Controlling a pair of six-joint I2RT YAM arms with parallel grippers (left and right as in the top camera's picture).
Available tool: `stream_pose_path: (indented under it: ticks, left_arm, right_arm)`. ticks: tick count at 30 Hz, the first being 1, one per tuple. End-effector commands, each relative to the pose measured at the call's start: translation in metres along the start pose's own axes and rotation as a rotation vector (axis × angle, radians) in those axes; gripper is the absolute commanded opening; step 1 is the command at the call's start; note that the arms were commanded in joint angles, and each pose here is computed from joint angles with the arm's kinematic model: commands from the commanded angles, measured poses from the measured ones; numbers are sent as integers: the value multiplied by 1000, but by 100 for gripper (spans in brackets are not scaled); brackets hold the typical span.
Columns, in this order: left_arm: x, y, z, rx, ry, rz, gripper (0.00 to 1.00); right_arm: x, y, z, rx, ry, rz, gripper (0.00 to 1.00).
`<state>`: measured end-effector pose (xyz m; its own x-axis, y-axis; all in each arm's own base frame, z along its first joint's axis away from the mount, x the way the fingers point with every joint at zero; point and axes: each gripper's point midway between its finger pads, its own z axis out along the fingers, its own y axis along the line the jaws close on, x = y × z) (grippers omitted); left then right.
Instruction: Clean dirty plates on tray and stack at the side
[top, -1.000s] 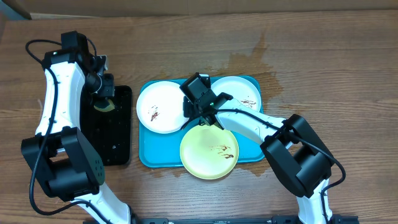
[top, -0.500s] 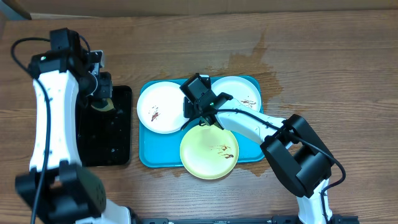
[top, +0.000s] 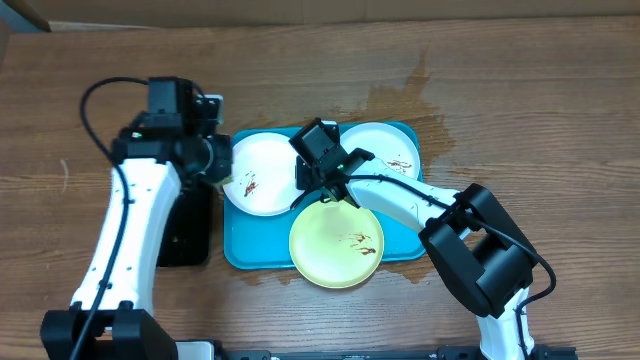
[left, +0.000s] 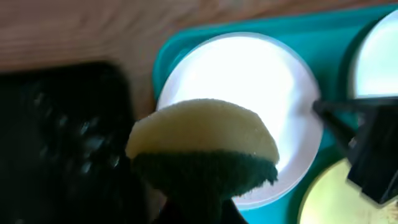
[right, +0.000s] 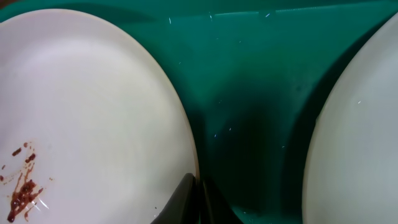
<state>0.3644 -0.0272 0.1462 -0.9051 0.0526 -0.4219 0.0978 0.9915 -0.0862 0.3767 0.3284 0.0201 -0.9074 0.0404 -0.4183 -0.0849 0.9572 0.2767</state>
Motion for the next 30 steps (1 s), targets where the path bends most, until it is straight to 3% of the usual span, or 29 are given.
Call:
stream_pose_path:
  ticks: [1, 3, 14, 21, 30]
  left_arm:
    - [-1, -28, 25, 47, -21, 149, 4]
    - [-6, -35, 42, 37, -28, 253, 4]
    - [2, -15, 119, -53, 70, 449, 4]
    - [11, -6, 146, -79, 112, 478, 4]
    - [64, -2, 172, -28, 315, 466, 4]
  right_arm:
    - [-7, 6, -2, -8, -18, 0, 5]
    - [-7, 6, -2, -8, -18, -1, 5]
    - [-7, 5, -2, -5, -16, -1, 5]
    - [-7, 5, -2, -5, -15, -1, 5]
    - [-7, 4, -2, -2, -13, 1, 4]
